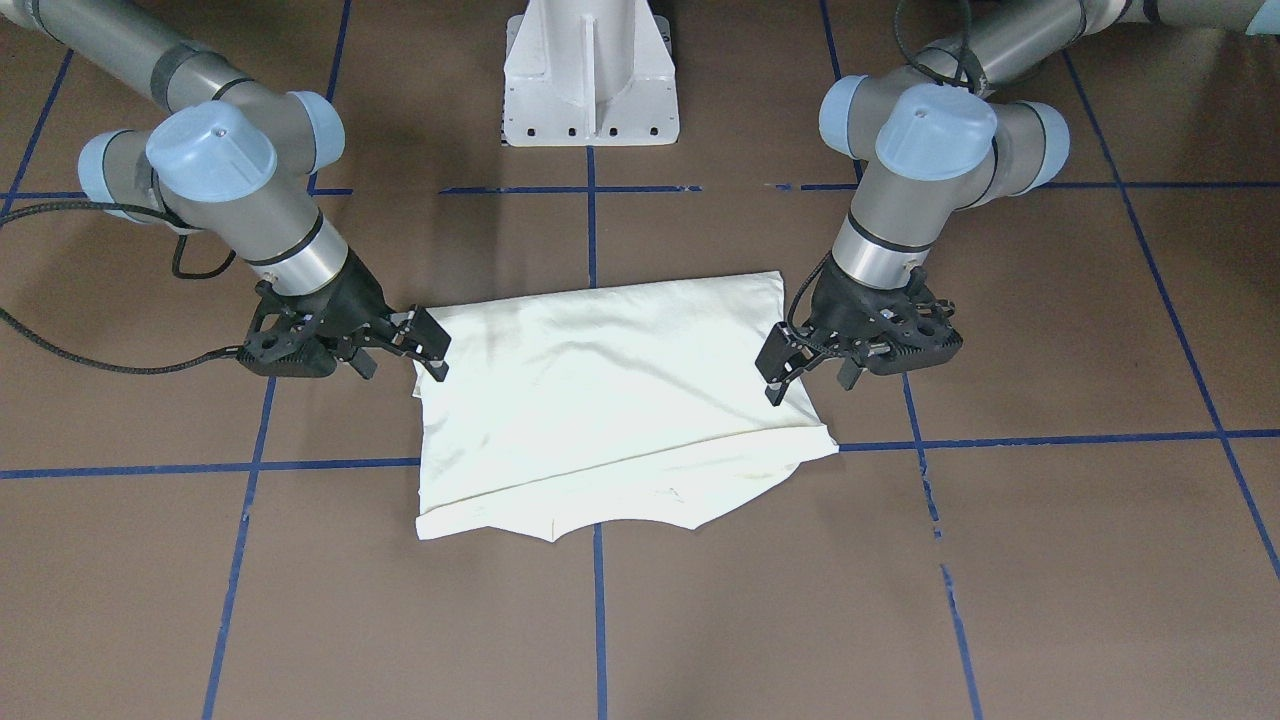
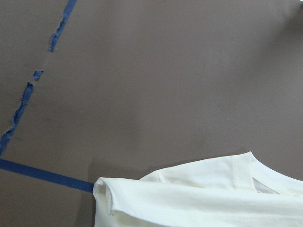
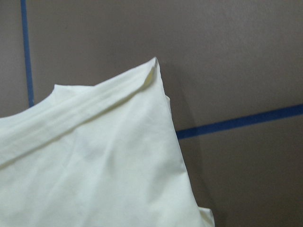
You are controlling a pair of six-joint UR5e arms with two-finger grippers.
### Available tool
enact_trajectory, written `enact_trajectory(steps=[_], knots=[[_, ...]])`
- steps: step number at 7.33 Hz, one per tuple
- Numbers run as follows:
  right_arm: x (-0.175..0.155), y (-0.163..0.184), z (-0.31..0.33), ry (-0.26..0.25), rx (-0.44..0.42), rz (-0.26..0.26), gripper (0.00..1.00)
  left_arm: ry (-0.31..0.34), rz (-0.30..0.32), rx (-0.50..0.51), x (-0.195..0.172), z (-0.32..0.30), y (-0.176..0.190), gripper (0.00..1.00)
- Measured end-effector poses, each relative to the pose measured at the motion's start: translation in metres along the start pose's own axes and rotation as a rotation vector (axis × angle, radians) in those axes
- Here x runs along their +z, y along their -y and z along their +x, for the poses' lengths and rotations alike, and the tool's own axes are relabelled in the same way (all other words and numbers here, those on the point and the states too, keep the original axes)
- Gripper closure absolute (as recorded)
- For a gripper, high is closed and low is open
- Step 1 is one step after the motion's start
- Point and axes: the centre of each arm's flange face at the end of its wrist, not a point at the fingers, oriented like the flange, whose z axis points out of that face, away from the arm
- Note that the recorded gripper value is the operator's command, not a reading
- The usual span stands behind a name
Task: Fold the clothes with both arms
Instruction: 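Move the right gripper down to the folded shirt's side edge and grasp it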
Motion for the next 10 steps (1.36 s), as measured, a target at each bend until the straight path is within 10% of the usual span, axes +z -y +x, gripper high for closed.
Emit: enact_trajectory(steps=[2,5,10], knots=[[0.032,-0.041,0.007,-0.044,-0.034,-0.009,0.09,-0.005,-0.001,0.0,-0.014,0.006,-0.004,0.0],[0.05,-0.054,0.011,-0.07,-0.046,-0.01,0.93,-0.01,-0.001,0.003,-0.017,0.008,-0.006,0.0],[0.043,-0.066,0.022,-0.068,-0.065,-0.034,1.0,-0.027,0.0,0.009,-0.025,0.011,-0.008,0.0]])
